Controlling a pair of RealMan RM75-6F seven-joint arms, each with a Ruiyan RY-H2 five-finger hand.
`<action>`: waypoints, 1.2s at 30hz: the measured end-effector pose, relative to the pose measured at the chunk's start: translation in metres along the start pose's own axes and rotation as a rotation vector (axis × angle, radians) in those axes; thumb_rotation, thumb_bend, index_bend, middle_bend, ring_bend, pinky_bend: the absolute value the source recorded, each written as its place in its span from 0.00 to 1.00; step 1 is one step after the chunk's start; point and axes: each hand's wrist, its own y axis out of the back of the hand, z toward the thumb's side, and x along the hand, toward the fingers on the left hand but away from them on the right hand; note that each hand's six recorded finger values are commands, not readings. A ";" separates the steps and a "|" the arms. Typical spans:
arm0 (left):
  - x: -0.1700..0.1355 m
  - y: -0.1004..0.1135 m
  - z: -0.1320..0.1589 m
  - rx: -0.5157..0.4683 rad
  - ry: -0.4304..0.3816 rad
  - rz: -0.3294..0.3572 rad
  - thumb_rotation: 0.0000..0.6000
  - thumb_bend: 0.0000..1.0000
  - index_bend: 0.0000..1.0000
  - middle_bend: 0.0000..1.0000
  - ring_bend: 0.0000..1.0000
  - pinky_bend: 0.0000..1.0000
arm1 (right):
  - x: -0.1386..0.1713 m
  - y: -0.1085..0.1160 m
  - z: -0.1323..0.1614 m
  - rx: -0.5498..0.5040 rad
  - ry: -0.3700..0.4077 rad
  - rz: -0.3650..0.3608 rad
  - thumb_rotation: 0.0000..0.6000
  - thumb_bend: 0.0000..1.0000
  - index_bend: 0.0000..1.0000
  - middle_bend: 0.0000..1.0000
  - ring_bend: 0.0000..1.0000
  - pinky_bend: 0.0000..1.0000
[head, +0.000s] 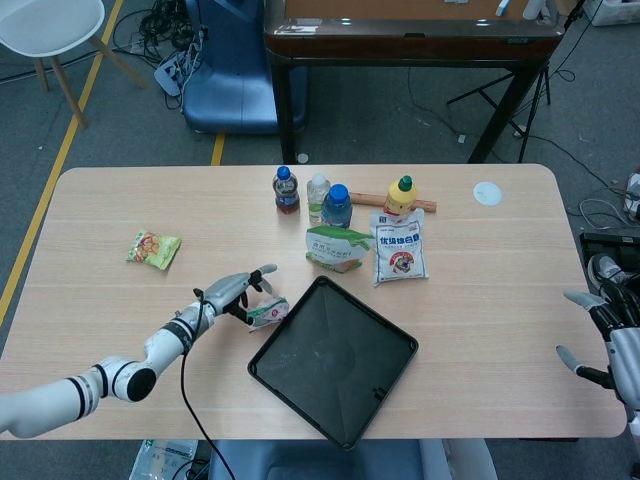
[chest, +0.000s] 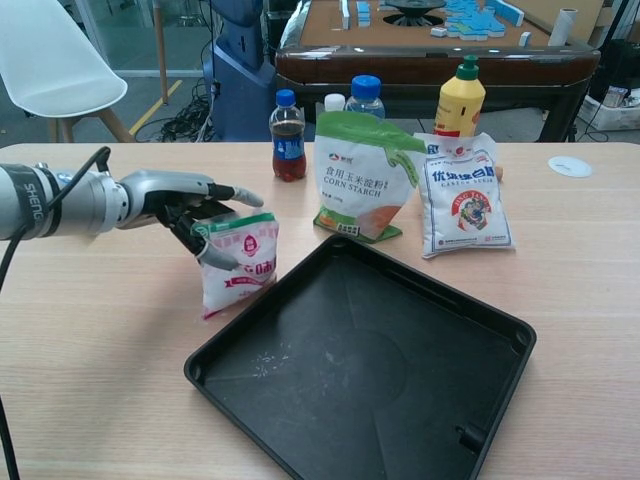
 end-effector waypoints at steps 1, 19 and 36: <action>0.000 0.000 -0.001 -0.007 0.007 -0.003 1.00 0.20 0.00 0.28 0.25 0.42 | 0.000 0.000 0.000 0.000 0.000 0.000 1.00 0.21 0.23 0.28 0.06 0.06; -0.007 -0.012 0.003 -0.063 0.038 -0.094 1.00 0.20 0.00 0.37 0.34 0.48 | -0.002 0.000 0.003 0.001 0.006 -0.001 1.00 0.21 0.23 0.28 0.06 0.06; -0.022 -0.004 0.001 -0.063 0.038 -0.069 1.00 0.20 0.00 0.01 0.00 0.10 | -0.001 0.001 0.005 -0.002 0.018 -0.006 1.00 0.21 0.23 0.28 0.06 0.06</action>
